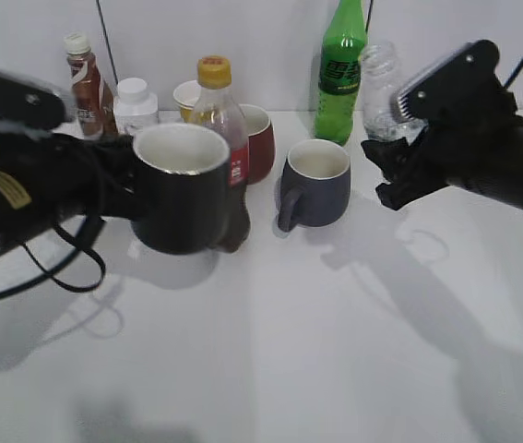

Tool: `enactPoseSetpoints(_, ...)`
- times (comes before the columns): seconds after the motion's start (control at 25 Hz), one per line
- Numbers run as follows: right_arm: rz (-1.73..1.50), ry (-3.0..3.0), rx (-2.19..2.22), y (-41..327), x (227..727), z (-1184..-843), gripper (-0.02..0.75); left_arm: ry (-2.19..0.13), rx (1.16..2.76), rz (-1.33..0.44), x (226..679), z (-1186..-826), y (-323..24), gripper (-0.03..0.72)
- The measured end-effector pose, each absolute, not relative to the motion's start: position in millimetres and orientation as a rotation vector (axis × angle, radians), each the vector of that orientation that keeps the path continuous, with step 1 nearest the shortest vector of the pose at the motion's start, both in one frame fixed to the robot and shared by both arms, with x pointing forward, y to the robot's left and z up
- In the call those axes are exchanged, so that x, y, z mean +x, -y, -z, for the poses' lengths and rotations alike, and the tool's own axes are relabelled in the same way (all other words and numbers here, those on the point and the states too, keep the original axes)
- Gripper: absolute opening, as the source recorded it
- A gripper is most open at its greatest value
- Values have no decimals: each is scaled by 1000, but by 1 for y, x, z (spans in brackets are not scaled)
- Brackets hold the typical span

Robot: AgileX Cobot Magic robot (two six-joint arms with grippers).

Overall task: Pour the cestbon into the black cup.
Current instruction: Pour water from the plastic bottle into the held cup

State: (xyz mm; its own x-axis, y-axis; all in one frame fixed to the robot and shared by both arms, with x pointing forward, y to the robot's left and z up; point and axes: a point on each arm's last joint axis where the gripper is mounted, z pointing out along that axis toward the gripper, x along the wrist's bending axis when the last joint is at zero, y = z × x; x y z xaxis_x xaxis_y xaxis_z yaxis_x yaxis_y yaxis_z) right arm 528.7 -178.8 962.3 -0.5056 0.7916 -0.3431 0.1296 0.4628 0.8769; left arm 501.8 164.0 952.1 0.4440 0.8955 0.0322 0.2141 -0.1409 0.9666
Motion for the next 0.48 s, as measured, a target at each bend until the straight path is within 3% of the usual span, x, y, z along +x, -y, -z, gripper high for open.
enactPoseSetpoints(0.2, -962, -1942, 603, 164, 513, -982, 475, -915, 1700, -760, 486, -950, -139, 43)
enactPoseSetpoints(0.48, -830, -1989, 279, 145, 501, -983, 475, -842, 1729, -717, 473, -949, -120, 43)
